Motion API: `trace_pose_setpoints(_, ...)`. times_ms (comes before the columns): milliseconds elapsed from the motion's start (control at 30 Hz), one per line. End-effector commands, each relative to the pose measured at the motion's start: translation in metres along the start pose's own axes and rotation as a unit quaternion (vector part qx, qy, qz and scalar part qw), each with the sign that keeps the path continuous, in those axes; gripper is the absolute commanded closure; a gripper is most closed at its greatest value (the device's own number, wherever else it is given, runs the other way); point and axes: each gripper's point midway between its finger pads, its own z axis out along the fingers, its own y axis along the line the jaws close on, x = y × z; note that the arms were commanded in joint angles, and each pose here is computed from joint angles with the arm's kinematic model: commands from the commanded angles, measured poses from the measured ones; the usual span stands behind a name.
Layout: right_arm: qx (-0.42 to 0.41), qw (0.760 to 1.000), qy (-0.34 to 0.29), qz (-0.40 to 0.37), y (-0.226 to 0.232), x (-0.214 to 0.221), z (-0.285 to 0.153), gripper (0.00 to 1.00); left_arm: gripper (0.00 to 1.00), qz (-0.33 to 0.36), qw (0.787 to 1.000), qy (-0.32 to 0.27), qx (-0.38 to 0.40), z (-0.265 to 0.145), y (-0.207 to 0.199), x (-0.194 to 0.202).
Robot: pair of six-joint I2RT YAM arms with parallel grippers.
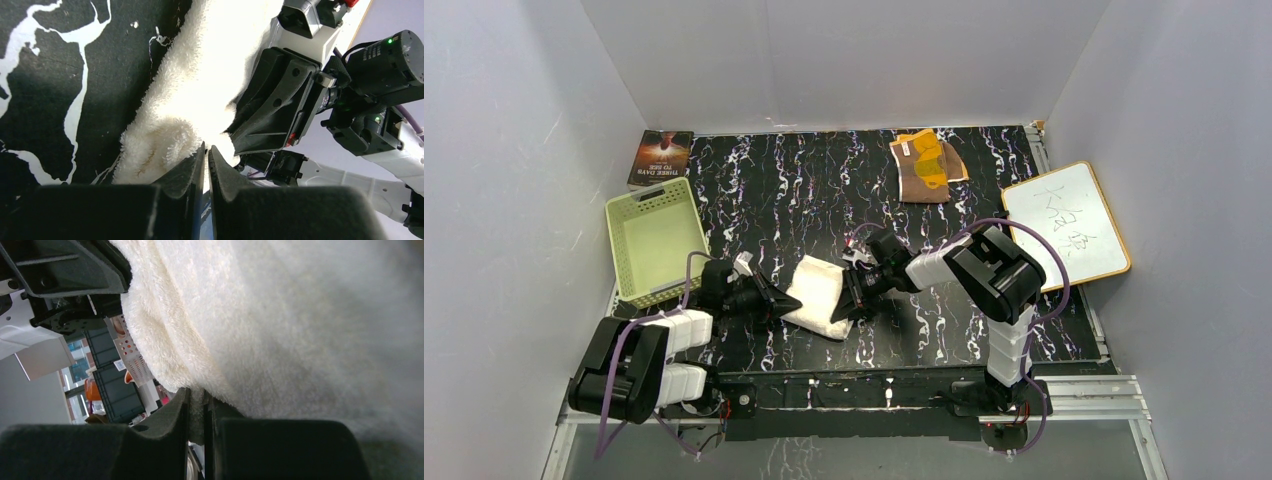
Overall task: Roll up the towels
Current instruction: Roll the towel at the center of the board.
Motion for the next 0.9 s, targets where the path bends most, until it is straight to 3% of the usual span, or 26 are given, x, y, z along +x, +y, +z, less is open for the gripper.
trace_pose_setpoints(0, 0.097, 0.995, -0.028, 0.001, -0.045, -0.007, 0.003, 0.95, 0.94, 0.024, 0.999, -0.016, -0.038, 0.002, 0.02, -0.004)
trace_pose_setpoints(167, 0.137, 0.989, -0.051, -0.027, -0.047, -0.019, -0.006, 0.66, 1.0, 0.025, 0.998, -0.015, -0.064, 0.001, 0.035, 0.001)
trace_pose_setpoints(467, 0.192, 0.975, -0.093, -0.064, -0.049, -0.035, -0.031, 0.57, 1.0, 0.024, 0.996, -0.006, -0.083, 0.001, 0.052, 0.008)
trace_pose_setpoints(633, 0.201, 0.965, -0.154, -0.068, -0.047, -0.049, -0.076, 0.54, 1.0, 0.033, 0.995, -0.011, -0.092, 0.0, 0.054, 0.006)
trace_pose_setpoints(767, 0.244, 0.93, -0.248, -0.119, -0.034, -0.083, -0.13, 0.53, 1.0, 0.034, 0.995, -0.012, -0.094, -0.001, 0.054, 0.006)
trace_pose_setpoints(867, 0.231, 0.873, -0.379, -0.203, 0.029, -0.12, -0.179, 0.49, 1.0, 0.036, 0.995, -0.011, -0.095, -0.001, 0.055, 0.006)
